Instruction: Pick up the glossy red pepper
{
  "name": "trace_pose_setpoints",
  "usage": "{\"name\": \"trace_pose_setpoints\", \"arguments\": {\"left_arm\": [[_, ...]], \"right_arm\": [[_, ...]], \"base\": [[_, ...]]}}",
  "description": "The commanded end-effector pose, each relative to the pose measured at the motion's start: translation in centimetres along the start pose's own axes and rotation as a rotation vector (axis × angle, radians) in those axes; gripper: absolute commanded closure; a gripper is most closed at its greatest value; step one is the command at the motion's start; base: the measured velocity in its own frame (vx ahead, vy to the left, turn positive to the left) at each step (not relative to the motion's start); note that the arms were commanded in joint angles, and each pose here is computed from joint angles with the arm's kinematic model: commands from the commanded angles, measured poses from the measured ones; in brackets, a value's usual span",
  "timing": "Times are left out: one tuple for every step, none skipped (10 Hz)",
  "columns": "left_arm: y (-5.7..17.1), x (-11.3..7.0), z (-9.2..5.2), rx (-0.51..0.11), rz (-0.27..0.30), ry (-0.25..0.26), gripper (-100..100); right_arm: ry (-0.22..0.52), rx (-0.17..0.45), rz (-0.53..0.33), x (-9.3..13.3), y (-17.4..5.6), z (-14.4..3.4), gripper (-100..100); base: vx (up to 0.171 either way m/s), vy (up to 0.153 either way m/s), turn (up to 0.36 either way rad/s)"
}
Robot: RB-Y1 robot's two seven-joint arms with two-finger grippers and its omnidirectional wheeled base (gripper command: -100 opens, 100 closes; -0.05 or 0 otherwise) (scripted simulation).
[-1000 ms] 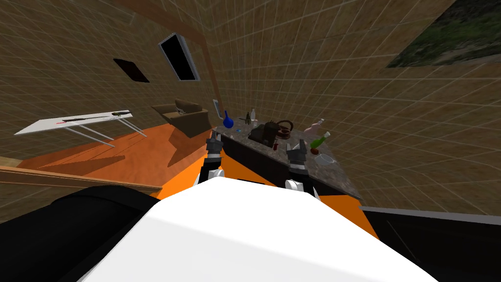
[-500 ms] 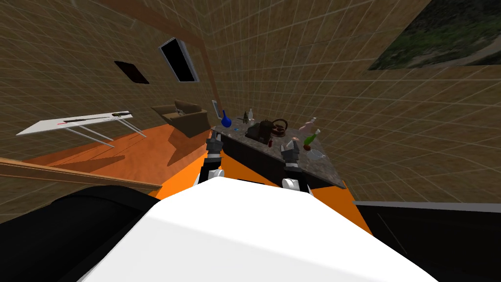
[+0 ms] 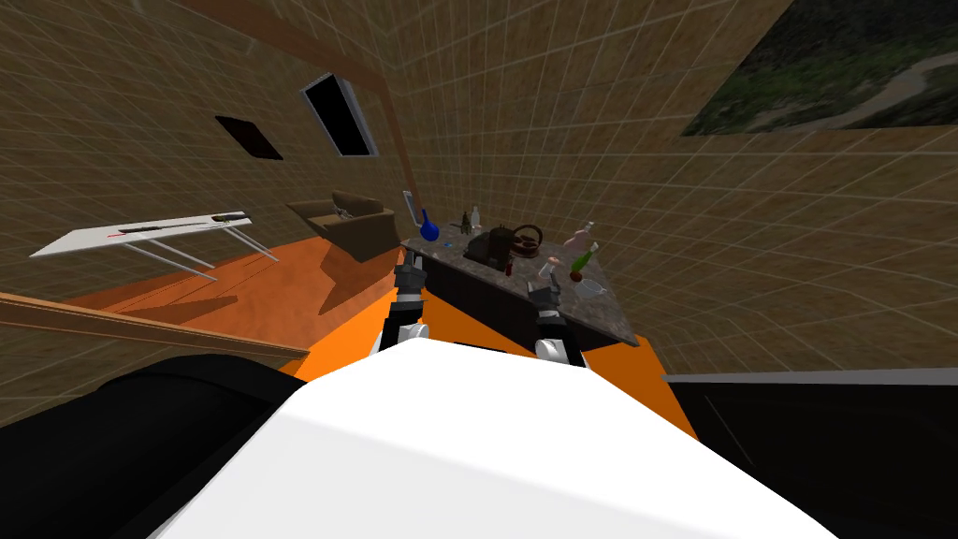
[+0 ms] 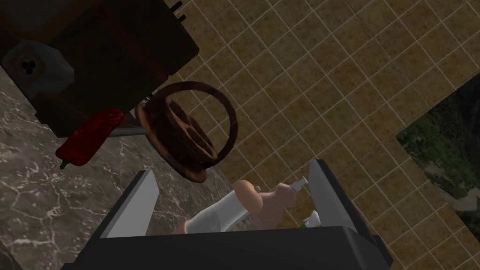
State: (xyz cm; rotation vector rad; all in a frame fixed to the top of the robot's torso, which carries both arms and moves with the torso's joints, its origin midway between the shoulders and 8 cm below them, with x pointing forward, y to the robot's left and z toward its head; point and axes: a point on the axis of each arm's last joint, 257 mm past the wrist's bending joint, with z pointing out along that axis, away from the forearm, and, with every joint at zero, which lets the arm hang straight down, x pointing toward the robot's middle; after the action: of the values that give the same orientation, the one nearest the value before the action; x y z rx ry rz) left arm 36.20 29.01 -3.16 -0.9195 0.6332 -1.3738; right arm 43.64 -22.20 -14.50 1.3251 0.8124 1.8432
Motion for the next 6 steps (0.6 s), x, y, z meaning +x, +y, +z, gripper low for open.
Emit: {"name": "trace_pose_setpoints", "arguments": {"left_arm": [[0.0,0.0,0.0,0.000,0.000,0.000,0],[0.0,0.0,0.0,0.000,0.000,0.000,0],[0.0,0.0,0.0,0.000,0.000,0.000,0],[0.0,0.0,0.0,0.000,0.000,0.000,0],[0.0,0.0,0.0,0.000,0.000,0.000,0],[0.0,0.0,0.0,0.000,0.000,0.000,0]], "right_arm": [[-0.015,0.047,0.089,-0.4,-2.0,0.5,-100],[-0.027,0.086,0.145,-0.7,-3.6,0.7,-100],[-0.028,0.086,0.160,-0.7,-3.6,0.7,-100],[-0.042,0.123,0.228,-1.0,-5.2,1.0,-100],[-0.056,0.160,0.284,-1.2,-6.7,1.2,-100],[-0.057,0.160,0.294,-1.2,-6.7,1.2,-100]], "base": [[-0.057,-0.072,-0.011],[-0.057,-0.085,-0.009],[-0.037,-0.070,0.001],[-0.031,-0.066,-0.005],[-0.044,-0.090,0.001],[-0.028,-0.063,0.009]]}}
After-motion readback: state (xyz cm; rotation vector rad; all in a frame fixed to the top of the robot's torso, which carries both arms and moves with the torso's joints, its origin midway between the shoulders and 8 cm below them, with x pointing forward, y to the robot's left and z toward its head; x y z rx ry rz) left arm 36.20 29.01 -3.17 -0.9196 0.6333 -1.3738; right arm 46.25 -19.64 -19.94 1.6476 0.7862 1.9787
